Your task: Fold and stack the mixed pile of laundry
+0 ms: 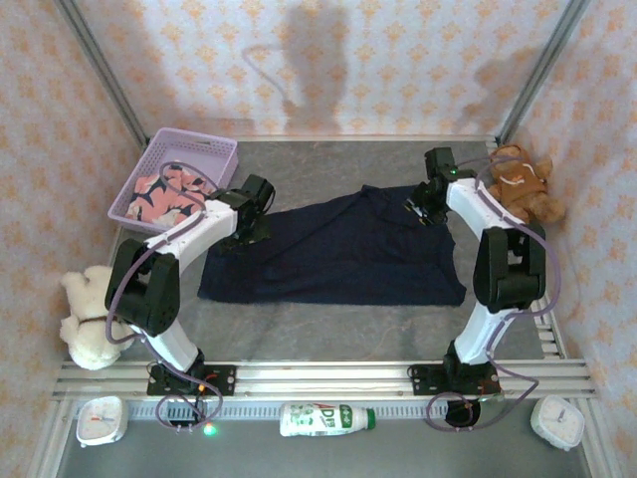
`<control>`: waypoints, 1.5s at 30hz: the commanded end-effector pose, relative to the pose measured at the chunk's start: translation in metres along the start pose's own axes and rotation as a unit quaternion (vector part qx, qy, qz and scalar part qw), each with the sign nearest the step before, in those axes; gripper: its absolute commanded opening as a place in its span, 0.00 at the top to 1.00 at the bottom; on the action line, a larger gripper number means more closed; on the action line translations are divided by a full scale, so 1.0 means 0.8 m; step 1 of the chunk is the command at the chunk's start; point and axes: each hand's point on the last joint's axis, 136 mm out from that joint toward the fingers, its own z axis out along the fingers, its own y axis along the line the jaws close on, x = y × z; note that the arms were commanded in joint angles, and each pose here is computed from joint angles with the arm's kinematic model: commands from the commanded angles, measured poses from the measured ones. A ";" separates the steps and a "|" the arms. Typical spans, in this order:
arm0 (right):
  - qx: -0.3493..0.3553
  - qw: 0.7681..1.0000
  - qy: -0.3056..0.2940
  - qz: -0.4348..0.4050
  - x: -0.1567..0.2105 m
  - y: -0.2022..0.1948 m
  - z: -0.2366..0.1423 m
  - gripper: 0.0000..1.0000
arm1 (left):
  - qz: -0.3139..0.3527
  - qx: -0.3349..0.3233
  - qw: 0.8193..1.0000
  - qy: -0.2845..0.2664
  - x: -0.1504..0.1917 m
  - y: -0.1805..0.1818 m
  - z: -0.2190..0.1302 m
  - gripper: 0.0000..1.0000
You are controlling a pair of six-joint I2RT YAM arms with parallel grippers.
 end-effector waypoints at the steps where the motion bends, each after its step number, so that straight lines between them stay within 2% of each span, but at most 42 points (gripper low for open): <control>1: 0.051 0.999 0.003 0.000 -0.006 -0.019 0.022 0.59 | 0.012 -0.018 1.000 0.012 0.006 0.017 0.002 0.15; 8: 0.066 0.997 0.027 0.004 0.000 -0.025 0.058 0.59 | 0.005 -0.024 0.999 0.022 0.009 0.025 0.008 0.15; 15: 0.087 0.996 0.024 0.003 -0.005 -0.033 0.075 0.61 | -0.001 -0.028 0.999 0.025 0.010 0.036 0.007 0.15; 27: 0.076 0.997 0.004 -0.021 -0.031 -0.009 0.066 1.00 | -0.004 -0.033 0.999 0.026 0.014 0.044 0.003 0.15; 33: 0.038 0.999 -0.009 -0.010 -0.049 0.009 0.048 1.00 | -0.020 -0.026 0.999 0.027 0.016 0.046 -0.002 0.14; 41: -0.001 1.000 -0.017 0.009 -0.079 0.043 0.030 1.00 | -0.120 0.015 0.991 0.052 0.016 0.029 0.004 0.13; 45: -0.006 1.000 -0.023 0.016 -0.096 0.047 0.029 1.00 | -0.139 0.028 0.988 0.067 0.026 0.020 0.018 0.16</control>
